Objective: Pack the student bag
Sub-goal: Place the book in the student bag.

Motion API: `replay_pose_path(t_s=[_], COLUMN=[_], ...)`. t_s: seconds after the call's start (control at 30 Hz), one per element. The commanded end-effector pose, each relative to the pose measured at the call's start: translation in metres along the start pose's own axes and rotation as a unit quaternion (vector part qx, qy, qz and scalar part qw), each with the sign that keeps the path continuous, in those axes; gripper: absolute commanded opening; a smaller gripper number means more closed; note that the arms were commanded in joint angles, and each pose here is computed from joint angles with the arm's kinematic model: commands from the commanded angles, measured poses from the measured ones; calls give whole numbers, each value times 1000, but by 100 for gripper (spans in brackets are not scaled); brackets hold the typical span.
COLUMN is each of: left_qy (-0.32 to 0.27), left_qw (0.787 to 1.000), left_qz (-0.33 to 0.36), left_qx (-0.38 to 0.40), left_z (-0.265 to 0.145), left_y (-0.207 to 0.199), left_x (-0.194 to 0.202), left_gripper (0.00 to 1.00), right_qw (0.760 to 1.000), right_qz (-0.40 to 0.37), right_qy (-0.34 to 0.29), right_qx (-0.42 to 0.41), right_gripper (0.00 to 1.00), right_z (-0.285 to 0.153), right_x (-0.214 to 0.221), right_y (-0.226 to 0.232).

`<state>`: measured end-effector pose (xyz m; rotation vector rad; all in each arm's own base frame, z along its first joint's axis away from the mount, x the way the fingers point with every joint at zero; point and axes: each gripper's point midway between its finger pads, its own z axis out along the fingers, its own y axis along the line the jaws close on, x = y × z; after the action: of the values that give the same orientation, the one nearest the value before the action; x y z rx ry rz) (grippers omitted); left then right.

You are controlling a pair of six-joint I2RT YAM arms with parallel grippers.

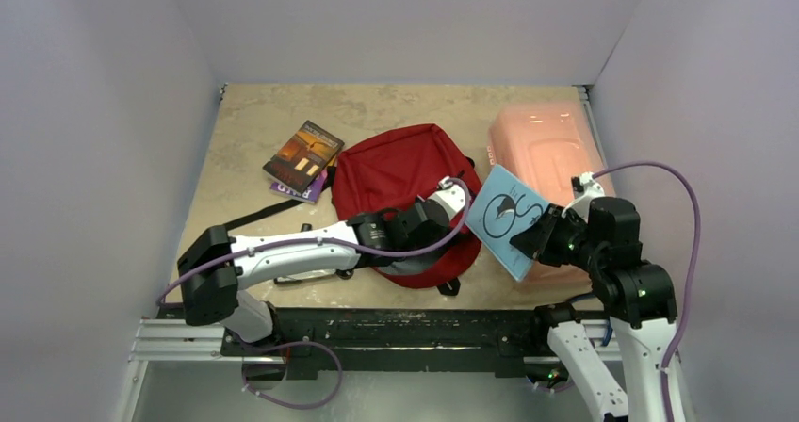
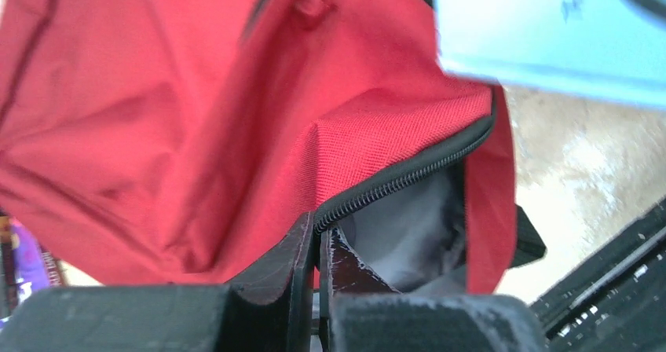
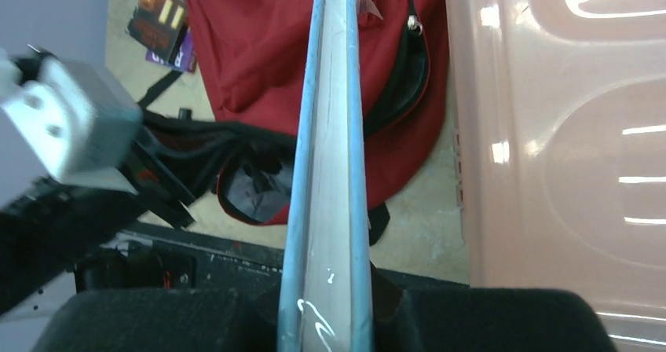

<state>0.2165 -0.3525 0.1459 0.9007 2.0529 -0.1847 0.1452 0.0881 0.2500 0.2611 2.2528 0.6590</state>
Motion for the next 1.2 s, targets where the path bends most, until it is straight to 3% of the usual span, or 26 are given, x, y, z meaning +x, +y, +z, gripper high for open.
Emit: replay_pose_path(t_s=[0.0, 0.2, 0.4, 0.7, 0.93, 1.17], left_qy=[-64, -111, -136, -176, -179, -190], left_qw=[997, 991, 988, 982, 981, 979], left_qz=[-16, 29, 41, 42, 63, 66], left_qx=[-29, -63, -67, -60, -44, 9], left_z=[-29, -64, -88, -104, -106, -107], left_y=[47, 85, 96, 96, 91, 73], left_x=[-48, -89, -116, -158, -166, -157], left_gripper=[0, 0, 0, 0, 0, 0], right_qw=[996, 977, 982, 957, 956, 956], right_qz=[-48, -23, -26, 36, 53, 154], right_qy=[28, 108, 126, 192, 196, 124], right_qx=[-74, -184, -139, -216, -212, -219], right_gripper=[0, 0, 0, 0, 0, 0], right_z=[-5, -5, -6, 1, 17, 58], right_x=[5, 33, 34, 62, 59, 21], right_y=[24, 55, 43, 57, 57, 84])
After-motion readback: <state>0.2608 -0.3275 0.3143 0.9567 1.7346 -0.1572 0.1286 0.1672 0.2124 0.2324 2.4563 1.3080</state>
